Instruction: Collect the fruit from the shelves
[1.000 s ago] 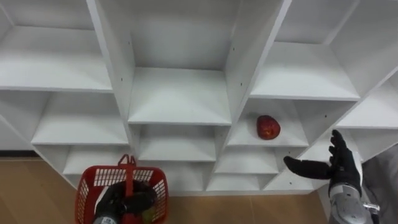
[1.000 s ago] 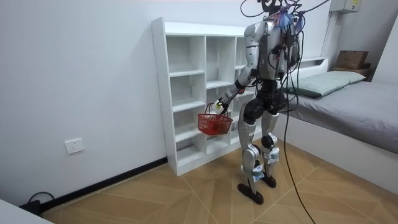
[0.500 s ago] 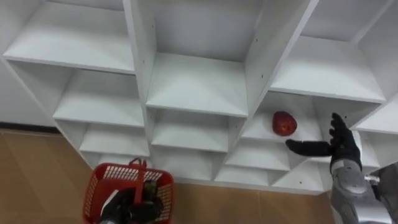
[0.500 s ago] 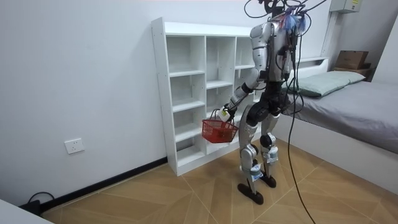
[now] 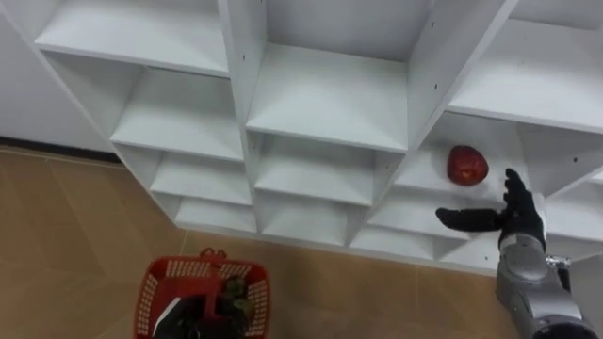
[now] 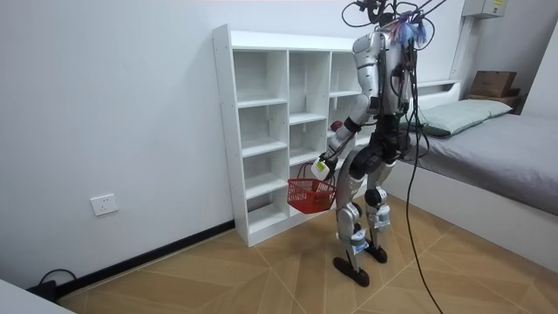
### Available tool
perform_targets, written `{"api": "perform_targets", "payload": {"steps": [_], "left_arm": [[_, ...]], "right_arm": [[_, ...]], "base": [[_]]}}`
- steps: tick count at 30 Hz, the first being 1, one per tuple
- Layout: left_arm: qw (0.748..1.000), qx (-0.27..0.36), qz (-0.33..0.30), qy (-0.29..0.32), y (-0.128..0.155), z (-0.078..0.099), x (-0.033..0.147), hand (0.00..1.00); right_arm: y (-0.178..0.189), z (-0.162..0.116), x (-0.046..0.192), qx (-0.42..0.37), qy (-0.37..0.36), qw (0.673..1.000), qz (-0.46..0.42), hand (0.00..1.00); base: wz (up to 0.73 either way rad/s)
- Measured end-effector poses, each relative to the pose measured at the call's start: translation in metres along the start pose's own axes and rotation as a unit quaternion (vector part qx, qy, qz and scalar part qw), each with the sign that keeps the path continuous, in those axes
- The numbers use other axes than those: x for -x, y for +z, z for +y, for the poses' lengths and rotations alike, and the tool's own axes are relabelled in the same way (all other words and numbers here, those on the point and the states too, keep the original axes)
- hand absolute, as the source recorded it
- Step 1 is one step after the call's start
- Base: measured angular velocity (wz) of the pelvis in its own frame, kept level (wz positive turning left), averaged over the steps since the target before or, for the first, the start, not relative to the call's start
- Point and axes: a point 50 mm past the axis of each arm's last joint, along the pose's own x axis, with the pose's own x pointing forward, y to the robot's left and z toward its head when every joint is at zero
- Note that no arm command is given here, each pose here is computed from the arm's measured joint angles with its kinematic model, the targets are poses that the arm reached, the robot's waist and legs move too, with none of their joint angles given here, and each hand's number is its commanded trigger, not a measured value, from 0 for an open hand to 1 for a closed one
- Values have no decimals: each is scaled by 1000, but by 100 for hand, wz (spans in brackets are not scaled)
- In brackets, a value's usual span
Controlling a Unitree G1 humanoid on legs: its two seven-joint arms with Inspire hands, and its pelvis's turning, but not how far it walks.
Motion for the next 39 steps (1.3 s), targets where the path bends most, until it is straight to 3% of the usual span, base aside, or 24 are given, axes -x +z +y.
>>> {"api": "perform_targets", "payload": {"steps": [17, 27, 39], "left_arm": [[1000, -9, -13, -1, 17, -6, -10, 100], [1000, -14, -12, -8, 20, -11, -13, 100], [1000, -18, -13, -14, 21, -15, -14, 100]], "right_arm": [[65, -8, -17, -2, -70, 993, -92, 0], [89, -11, -19, 13, -132, 982, -132, 0], [104, -10, -19, 19, -137, 978, -157, 0]], "base": [[-4], [1], [0]]}}
